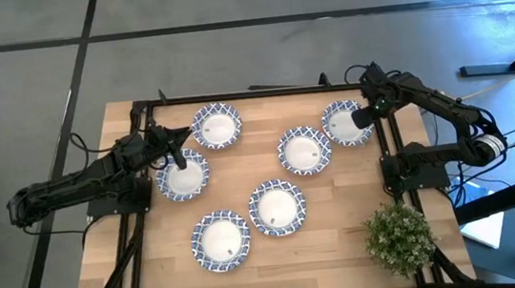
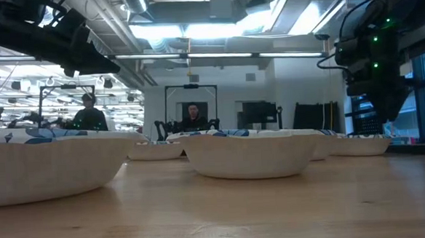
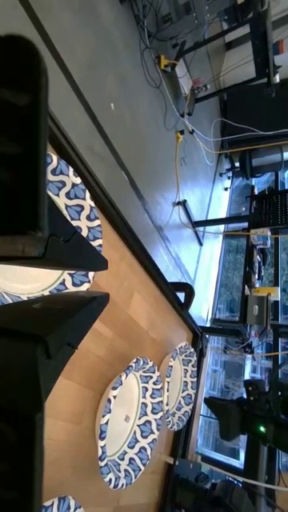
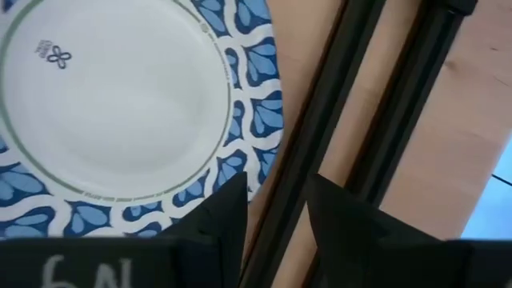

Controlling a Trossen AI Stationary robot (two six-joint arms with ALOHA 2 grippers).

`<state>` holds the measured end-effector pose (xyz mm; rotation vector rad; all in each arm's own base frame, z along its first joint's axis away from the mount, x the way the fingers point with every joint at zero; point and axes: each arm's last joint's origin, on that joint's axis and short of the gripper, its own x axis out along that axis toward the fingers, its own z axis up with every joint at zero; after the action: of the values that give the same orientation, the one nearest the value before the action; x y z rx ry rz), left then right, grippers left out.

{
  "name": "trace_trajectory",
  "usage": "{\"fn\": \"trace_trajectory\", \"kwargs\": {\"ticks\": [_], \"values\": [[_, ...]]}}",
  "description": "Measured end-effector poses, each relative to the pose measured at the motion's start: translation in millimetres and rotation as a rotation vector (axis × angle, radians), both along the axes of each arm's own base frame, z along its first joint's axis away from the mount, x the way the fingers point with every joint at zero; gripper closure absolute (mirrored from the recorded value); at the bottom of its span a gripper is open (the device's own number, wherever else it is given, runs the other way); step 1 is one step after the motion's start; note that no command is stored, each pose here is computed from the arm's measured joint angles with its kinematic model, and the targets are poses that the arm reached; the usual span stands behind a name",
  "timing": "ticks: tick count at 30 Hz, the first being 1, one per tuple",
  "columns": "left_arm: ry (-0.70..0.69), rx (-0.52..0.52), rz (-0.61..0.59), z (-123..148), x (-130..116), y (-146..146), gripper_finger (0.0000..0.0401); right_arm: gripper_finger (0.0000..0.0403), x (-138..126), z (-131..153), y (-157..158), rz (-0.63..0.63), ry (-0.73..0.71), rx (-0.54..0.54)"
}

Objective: Nest bowls inside each other
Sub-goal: Stack the blue bowl on the blue bowl

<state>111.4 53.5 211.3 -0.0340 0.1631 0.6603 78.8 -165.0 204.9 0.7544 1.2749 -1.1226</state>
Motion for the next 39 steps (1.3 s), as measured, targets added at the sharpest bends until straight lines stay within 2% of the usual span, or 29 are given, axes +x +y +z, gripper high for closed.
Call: {"fn": "trace_trajectory", "kwargs": {"ticks": [22,39], "values": [[0.0,0.001,0.0,0.1,0.0,0.0,0.0354,0.0271,1.7,-0.6,-0.2,0.026,-0.045,0.021],[-0.05,0.022,0.0,5.3,0.4,0.2,0.0354,0.0271,0.0,-30.6,-17.0,-0.025,0.029,0.184]]}}
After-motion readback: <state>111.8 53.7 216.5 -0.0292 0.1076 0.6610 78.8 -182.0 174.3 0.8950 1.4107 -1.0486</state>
